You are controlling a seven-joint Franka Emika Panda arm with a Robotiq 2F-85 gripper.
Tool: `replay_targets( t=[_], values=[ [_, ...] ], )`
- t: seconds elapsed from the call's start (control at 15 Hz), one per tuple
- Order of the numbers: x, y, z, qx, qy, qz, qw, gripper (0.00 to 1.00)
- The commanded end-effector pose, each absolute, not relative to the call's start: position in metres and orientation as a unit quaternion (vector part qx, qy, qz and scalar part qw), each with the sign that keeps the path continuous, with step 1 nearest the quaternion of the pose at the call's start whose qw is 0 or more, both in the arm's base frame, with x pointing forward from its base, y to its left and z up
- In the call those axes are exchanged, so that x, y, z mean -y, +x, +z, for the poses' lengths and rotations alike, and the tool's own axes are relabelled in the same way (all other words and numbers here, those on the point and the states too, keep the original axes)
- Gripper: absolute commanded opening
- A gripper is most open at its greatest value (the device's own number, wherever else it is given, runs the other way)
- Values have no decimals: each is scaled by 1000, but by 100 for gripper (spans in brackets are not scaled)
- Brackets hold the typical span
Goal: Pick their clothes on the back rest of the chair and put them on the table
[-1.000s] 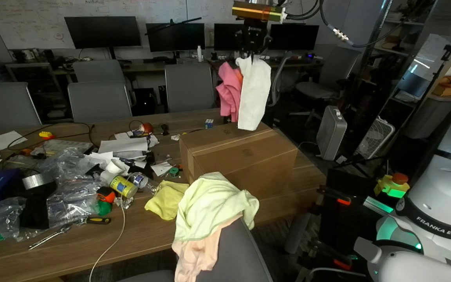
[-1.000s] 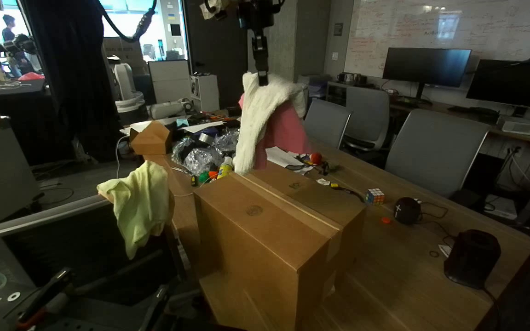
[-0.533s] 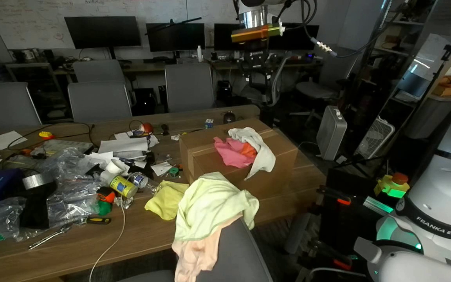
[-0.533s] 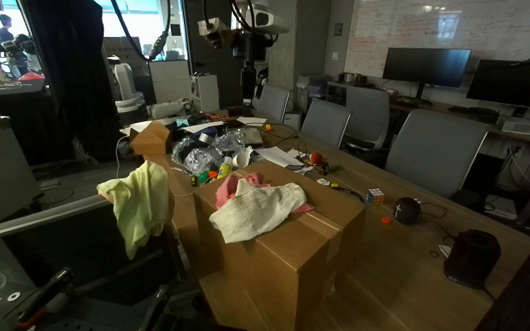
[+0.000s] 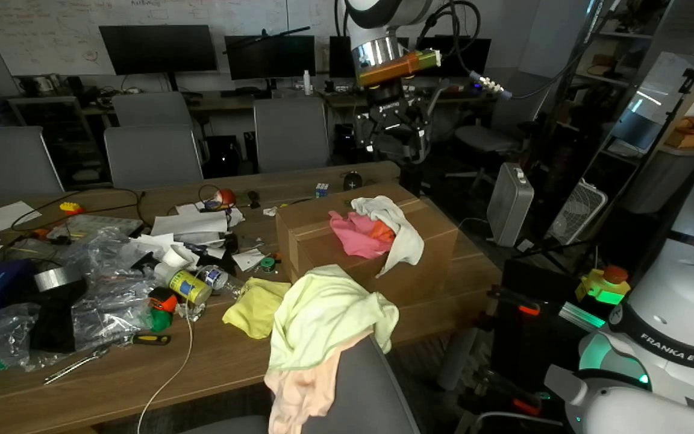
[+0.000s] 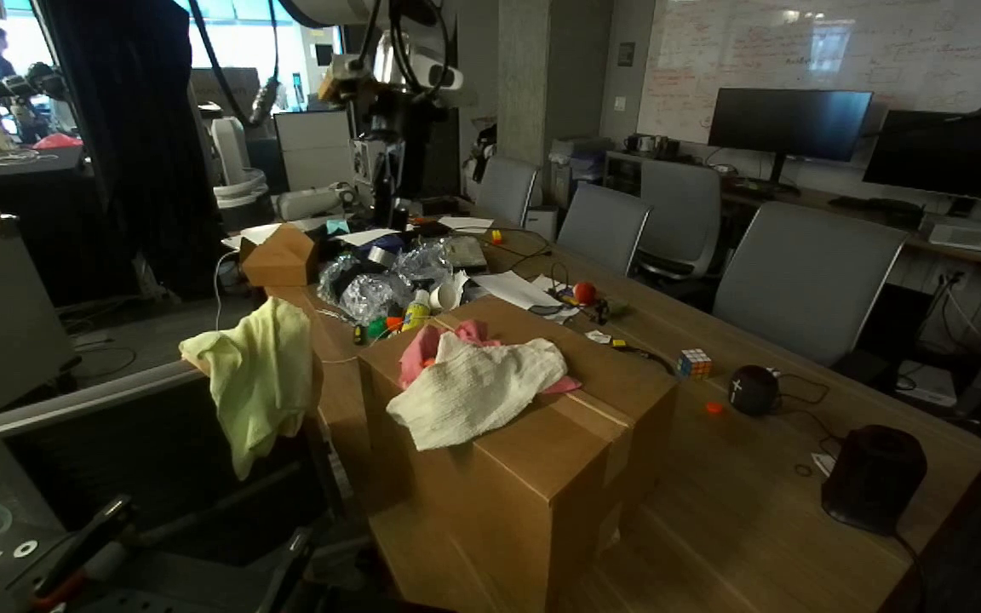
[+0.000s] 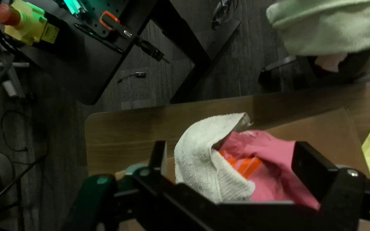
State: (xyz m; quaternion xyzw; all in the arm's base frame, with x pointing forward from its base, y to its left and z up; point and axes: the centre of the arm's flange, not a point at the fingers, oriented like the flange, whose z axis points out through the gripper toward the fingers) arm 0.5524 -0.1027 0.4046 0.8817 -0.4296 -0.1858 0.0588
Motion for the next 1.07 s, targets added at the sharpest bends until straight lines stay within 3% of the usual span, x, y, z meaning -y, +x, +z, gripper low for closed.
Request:
replay_targets(
  t=[0.0,0.53,1.0],
  values=[
    [30,524,396,337,917,-204,61,100],
    [-128,494,349,118,963,-238,40,100],
    [-200,497,304,34,982,-186,24,100]
  ],
)
